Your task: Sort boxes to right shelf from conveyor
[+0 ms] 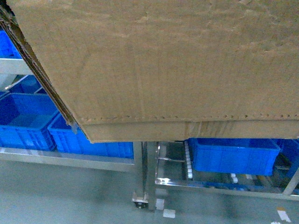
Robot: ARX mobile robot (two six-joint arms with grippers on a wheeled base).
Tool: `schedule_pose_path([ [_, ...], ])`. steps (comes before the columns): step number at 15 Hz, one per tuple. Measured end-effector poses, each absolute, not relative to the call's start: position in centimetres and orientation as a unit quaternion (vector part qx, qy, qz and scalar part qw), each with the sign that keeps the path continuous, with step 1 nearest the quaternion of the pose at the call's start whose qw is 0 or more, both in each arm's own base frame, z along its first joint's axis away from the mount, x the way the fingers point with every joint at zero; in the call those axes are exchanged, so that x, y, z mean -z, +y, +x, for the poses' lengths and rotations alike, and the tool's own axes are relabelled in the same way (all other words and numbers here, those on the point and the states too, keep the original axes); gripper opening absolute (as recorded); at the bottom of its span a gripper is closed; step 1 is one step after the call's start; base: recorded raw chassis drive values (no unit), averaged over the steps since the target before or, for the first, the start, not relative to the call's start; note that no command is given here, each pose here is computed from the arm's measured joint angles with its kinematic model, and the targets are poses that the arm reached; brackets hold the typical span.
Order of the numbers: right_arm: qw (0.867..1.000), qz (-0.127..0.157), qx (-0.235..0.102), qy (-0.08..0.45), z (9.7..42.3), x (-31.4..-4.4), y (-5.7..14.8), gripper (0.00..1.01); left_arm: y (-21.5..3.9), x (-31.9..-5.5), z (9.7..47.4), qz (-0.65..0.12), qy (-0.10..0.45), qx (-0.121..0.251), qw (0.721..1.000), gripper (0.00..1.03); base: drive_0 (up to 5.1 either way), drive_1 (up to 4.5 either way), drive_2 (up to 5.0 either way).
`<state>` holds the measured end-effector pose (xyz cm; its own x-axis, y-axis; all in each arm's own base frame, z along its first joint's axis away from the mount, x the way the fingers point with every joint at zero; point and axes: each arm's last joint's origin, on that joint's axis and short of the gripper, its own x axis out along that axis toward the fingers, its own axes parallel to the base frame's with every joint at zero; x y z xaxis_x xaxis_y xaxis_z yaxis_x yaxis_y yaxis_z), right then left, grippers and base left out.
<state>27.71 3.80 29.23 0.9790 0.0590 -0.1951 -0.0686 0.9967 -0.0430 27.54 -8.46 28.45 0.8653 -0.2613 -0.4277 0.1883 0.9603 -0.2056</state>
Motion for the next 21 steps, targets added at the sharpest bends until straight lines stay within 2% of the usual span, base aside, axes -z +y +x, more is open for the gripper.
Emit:
schedule_pose_path([
  [21,0.994,-0.025,-0.033,0.1,27.73,-29.14,3.83,0.04,-8.43,-28.38,27.54,-0.078,0.234,0.116,0.962,0.04,0.0,0.0,0.0],
])
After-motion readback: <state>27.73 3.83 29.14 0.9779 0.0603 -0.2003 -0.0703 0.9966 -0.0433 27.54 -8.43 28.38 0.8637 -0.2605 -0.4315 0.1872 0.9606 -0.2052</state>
